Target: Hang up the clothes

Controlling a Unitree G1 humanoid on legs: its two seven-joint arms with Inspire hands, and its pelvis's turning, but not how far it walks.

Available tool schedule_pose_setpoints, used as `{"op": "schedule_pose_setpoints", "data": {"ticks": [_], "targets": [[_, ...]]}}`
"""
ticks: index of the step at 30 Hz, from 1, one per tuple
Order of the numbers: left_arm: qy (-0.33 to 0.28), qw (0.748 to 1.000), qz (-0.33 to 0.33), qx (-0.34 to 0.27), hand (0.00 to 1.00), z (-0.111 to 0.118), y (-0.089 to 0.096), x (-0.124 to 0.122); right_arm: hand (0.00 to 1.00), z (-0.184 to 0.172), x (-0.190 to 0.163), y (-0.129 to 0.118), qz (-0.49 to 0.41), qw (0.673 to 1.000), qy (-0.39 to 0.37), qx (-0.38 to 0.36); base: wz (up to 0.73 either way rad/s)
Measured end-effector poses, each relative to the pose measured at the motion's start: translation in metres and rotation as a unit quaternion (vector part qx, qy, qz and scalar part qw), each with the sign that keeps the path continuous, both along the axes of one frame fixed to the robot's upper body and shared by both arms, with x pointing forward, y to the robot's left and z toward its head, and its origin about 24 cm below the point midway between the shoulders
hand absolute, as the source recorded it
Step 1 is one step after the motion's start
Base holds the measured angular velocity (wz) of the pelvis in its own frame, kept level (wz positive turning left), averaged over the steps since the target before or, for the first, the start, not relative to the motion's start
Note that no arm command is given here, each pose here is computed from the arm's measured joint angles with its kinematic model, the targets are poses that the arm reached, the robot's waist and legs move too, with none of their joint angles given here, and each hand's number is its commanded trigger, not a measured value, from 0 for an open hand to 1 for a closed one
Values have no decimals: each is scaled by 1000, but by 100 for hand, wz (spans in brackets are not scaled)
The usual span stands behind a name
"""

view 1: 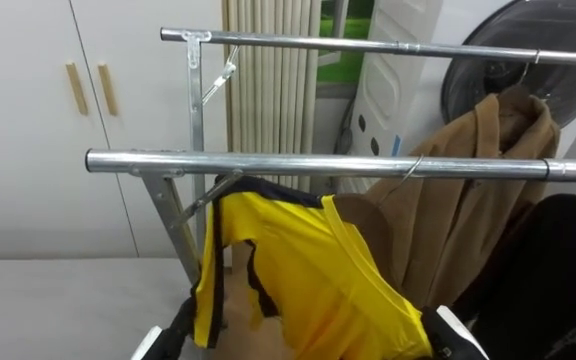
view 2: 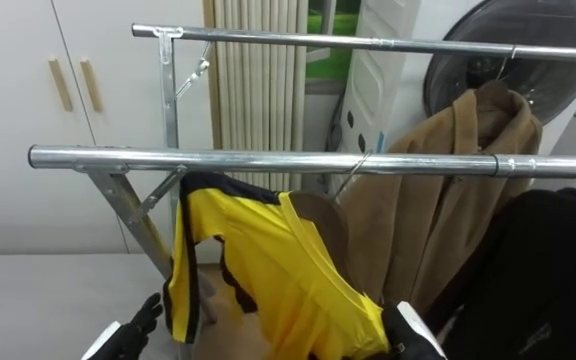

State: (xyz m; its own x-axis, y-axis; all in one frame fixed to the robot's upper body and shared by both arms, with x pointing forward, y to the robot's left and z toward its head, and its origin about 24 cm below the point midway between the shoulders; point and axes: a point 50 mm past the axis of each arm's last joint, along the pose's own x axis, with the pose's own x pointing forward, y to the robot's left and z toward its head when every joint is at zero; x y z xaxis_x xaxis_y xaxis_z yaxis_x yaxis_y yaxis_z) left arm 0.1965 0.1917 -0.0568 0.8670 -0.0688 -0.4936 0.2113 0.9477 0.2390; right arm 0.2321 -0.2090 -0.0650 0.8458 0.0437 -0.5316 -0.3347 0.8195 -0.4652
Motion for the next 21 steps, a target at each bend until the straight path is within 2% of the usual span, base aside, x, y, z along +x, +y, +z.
{"op": "schedule_pose_setpoints", "data": {"ticks": [13, 21], "targets": [[-1, 1000, 0, 1, 0, 0, 0, 0, 0, 2, 1, 1, 1, 1000, -4, 6, 0], [-1, 1000, 5, 3, 0, 1, 5, 0, 0, 3, 1, 2, -48, 991, 3, 122, 0]]}}
